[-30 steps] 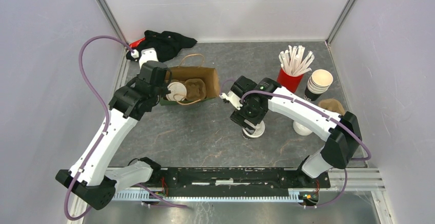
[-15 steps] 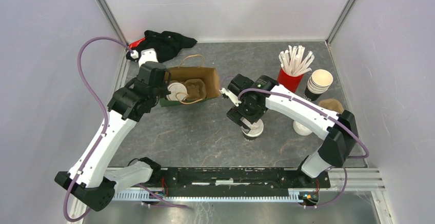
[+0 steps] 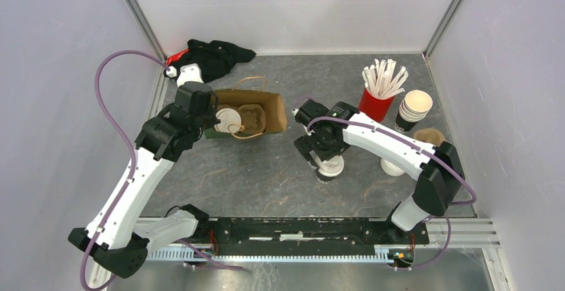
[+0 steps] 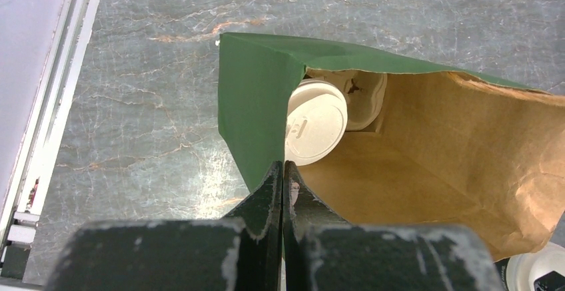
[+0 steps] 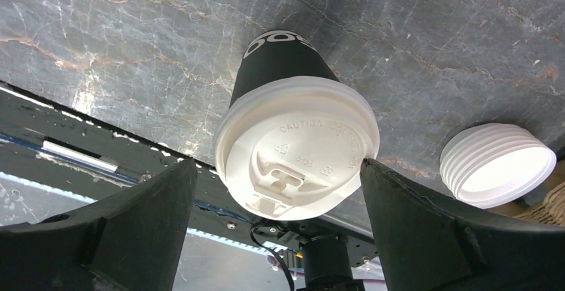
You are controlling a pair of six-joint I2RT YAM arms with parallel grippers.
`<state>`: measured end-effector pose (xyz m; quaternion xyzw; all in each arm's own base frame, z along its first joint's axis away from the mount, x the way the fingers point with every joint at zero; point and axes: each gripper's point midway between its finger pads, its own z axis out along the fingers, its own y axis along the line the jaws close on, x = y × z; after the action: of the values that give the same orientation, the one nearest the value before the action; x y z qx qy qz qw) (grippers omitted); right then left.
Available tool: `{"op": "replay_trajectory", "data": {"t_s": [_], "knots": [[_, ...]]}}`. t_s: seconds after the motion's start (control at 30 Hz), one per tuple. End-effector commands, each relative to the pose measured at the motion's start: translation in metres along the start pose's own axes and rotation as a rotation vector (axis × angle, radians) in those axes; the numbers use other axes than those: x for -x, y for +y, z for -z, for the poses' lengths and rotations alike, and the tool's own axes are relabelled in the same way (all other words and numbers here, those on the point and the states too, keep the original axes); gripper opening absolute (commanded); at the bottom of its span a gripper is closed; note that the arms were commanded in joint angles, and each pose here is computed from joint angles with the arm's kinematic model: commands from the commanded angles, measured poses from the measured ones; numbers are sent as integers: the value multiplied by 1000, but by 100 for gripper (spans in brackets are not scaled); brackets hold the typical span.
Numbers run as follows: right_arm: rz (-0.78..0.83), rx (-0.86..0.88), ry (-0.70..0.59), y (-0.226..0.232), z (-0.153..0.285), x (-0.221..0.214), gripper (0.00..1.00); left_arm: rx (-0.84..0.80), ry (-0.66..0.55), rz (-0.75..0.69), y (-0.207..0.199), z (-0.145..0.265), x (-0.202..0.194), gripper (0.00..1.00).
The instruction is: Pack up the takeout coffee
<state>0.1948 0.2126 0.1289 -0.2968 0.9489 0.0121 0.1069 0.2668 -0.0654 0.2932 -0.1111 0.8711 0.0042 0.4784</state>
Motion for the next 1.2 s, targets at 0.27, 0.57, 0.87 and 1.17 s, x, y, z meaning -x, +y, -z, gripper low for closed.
{"op": "replay_trajectory", "data": {"t_s": [0.27, 0.57, 0.87, 1.17], "knots": [[-103, -6, -114, 0, 28, 23, 98, -14, -45, -32, 3, 5, 11, 2], [-257, -95, -91, -13, 22, 18, 98, -33, -36, -51, -4, 0, 12, 2], [-266, -73, -52, -10, 6, 10, 93, -34, -38, -73, -3, 2, 12, 2], [-260, -67, -40, -10, -2, 11, 90, -36, -40, -75, -4, 1, 13, 2]]}}
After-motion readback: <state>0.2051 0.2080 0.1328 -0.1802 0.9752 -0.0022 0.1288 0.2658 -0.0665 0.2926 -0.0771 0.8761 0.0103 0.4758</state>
